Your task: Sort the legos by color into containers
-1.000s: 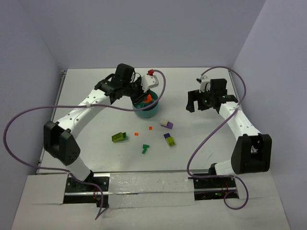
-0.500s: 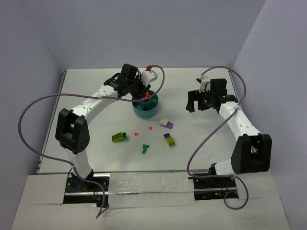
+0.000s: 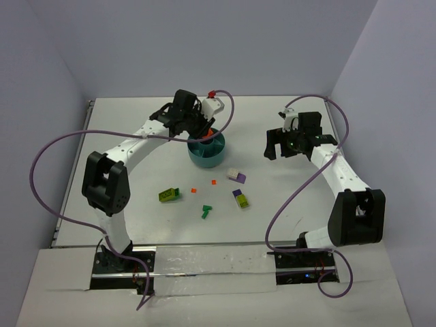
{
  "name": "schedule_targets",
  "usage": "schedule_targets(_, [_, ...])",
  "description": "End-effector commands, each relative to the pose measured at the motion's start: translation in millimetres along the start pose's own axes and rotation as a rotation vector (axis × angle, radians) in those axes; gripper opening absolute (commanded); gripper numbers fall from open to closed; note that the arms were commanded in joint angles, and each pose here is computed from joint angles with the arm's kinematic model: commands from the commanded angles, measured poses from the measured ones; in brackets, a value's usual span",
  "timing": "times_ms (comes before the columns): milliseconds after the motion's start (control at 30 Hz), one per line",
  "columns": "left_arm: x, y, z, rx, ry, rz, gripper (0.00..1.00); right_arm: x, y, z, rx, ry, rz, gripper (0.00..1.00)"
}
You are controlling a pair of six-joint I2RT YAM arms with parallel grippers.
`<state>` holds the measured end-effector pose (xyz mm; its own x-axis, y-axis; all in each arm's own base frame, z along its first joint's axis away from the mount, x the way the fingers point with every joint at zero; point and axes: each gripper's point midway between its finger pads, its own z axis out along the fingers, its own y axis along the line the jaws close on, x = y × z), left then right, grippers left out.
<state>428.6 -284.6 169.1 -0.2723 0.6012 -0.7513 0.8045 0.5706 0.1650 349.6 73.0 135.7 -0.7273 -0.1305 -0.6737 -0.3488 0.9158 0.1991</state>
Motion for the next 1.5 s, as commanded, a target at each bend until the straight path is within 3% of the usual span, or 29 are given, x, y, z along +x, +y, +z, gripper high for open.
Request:
schedule_targets(0, [-22, 9, 0, -0.018, -0.064, -0.009, 0.18, -17, 1, -3, -0.006, -0.038, -0.01, 1.0])
schedule_targets(100, [-22, 8, 1, -0.013, -0.065, -0.008, 0.21, -17, 1, -4, -0.006, -0.039, -0.012, 1.0])
schedule_targets(167, [-21, 6, 2, -0.008, -0.063, -0.01, 0.34, -16, 2, -3, -0.007, -0.037, -0.013, 1.0])
schedule_targets(433, [-28, 5, -4, 0.001, -0.079, -0.005, 0.7, -18, 2, -3, -0.01, -0.038, -0.012, 1.0])
schedule_targets(533, [-31, 6, -7, -0.004, -0.086, -0.009, 0.76, -19, 2, -4, -0.012, -0.039, -0.013, 1.0])
schedule_targets(733, [-65, 17, -39, -0.016, -0.181, -0.045, 0.77, -22, 11, -6, -0.029, -0.046, -0.055, 1.0])
schedule_targets(867, [-85, 31, -91, 0.037, -0.276, -0.149, 0.72, -33, 38, -9, -0.071, -0.062, -0.153, 1.0])
schedule_targets(1000, [-67, 38, -119, 0.048, -0.307, -0.236, 0.71, -39, 69, -5, -0.128, -0.072, -0.199, 1.0])
schedule_targets(1233, [-34, 66, -165, -0.089, -0.321, -0.366, 0.72, -31, 165, 18, -0.2, -0.077, -0.274, 1.0])
schedule_targets(1300, [-25, 70, -170, -0.093, -0.317, -0.402, 0.72, -21, 178, 28, -0.184, -0.055, -0.346, 1.0])
schedule_targets(1467, [-8, 64, -182, -0.03, -0.324, -0.391, 0.74, 23, 219, 47, -0.343, 0.028, -0.603, 0.99])
